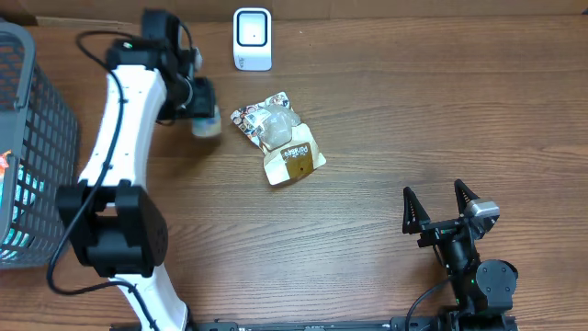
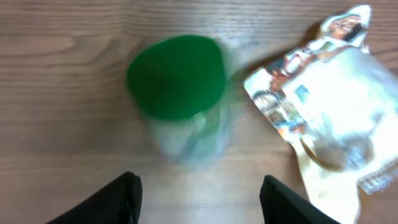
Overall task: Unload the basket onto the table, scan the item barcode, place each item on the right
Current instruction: 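Grasp the green-lidded jar and lift it toward the scanner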
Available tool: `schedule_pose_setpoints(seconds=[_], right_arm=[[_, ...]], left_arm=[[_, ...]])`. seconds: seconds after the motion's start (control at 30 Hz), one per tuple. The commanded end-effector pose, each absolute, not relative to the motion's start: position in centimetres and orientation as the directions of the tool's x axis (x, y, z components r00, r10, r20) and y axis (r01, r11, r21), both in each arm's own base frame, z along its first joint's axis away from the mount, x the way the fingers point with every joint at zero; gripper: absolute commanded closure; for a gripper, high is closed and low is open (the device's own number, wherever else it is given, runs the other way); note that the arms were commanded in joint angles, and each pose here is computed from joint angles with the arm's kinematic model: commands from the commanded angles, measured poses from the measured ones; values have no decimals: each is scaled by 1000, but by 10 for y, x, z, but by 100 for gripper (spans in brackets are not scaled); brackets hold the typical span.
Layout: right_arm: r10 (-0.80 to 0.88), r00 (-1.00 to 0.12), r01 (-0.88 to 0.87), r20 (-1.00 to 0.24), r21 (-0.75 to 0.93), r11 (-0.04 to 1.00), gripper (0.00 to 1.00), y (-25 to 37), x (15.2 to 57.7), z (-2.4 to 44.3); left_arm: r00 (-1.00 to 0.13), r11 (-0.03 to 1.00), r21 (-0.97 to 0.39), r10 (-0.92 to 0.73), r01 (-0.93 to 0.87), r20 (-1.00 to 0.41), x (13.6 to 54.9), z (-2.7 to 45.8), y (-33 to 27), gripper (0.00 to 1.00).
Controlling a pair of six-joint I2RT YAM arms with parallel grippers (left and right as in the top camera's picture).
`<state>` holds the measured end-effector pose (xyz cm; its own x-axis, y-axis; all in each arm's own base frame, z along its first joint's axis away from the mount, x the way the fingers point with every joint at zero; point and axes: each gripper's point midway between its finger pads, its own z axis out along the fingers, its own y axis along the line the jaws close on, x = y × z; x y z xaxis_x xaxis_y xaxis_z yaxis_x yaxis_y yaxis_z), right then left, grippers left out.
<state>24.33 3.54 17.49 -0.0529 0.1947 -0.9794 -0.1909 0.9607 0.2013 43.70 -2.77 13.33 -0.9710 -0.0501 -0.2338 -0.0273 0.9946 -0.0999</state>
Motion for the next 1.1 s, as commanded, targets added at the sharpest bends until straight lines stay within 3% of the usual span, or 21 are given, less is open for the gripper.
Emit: schedule_pose_setpoints(seconds=[0.0, 0.23, 0.57, 0.97, 1.03, 1.07], right_arm=[[194, -47, -190, -980, 200, 961, 0, 35, 243, 173], [194, -47, -190, -980, 200, 961, 0, 35, 243, 173], [194, -47, -190, -980, 200, 961, 0, 35, 243, 173], [194, -47, -190, -980, 200, 961, 0, 35, 243, 173], [194, -47, -190, -980, 200, 961, 0, 35, 243, 173], [194, -47, -190, -980, 200, 961, 0, 35, 243, 173]], left_arm=[[-976, 991, -120, -81, -57, -200, 433, 98, -34, 37], [-977, 986, -127, -126, -104, -174, 421, 52, -34, 37], [-976, 984, -146, -125, -99, -181, 421, 55, -39, 36], [-911, 978, -208, -116, -34, -395, 449, 154, -48, 26], [-899, 977, -210, -118, -29, -421, 451, 166, -47, 20], [-890, 977, -211, -119, -27, -441, 451, 174, -47, 12]])
